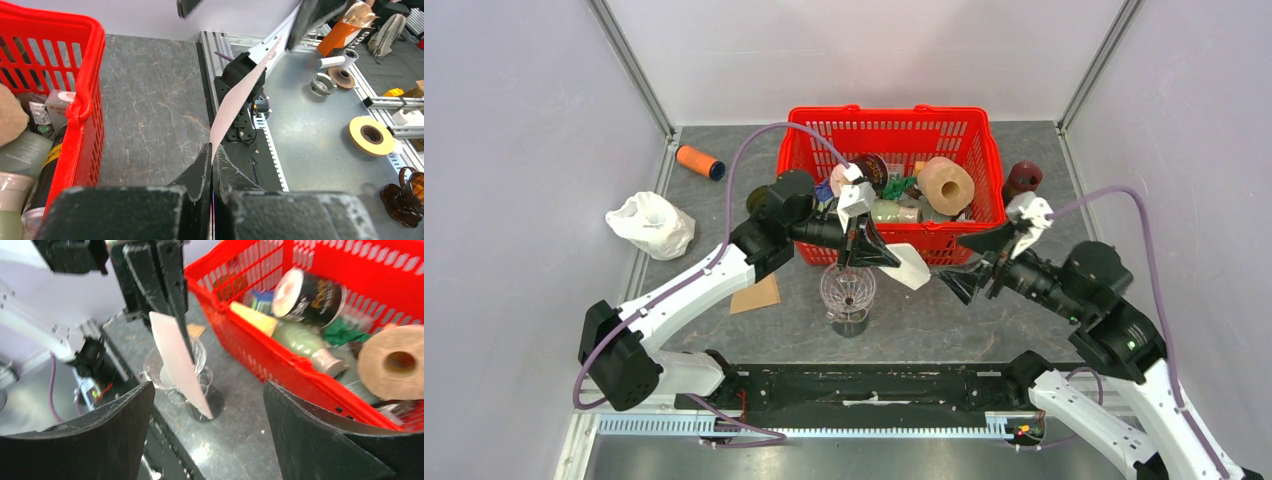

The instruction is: Place the coffee filter in the dripper

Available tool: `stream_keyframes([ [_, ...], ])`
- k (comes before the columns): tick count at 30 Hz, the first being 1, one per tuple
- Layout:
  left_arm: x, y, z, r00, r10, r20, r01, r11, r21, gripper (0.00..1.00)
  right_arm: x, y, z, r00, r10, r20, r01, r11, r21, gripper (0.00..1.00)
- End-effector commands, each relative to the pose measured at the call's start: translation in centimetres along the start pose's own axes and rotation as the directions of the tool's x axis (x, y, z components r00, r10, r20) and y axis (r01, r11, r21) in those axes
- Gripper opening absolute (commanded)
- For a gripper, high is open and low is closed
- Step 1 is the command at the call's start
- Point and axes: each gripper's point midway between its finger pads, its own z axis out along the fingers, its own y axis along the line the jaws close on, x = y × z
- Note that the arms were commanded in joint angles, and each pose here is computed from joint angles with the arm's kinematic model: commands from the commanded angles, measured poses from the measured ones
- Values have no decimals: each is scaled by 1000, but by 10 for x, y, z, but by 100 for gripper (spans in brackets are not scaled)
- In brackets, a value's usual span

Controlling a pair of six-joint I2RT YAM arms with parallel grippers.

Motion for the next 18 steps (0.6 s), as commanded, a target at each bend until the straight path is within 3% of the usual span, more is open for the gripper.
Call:
stream_keyframes([
  [1, -12, 7, -1, 1000, 6, -1, -6, 999, -51, 2, 6, 26, 11, 994, -25, -109, 5, 984, -176, 85],
  [7, -5, 13, 3, 999, -40, -30, 38, 998, -47, 2, 4, 25, 24, 993, -36, -110, 14, 981, -193, 79],
  [9, -3, 11, 3, 999, -35, -36, 33, 999, -35, 2, 2, 22, 28, 994, -30, -105, 11, 984, -180, 68],
  [12, -1, 6, 2, 999, 20, -41, -20, 1000, -3, 2, 4, 20, 31, 992, -18, -127, -4, 986, -168, 42],
  [18, 4, 0, 1, 993, 105, -52, -101, 993, 66, 2, 20, 36, 24, 977, -8, -211, -48, 964, -260, 28],
])
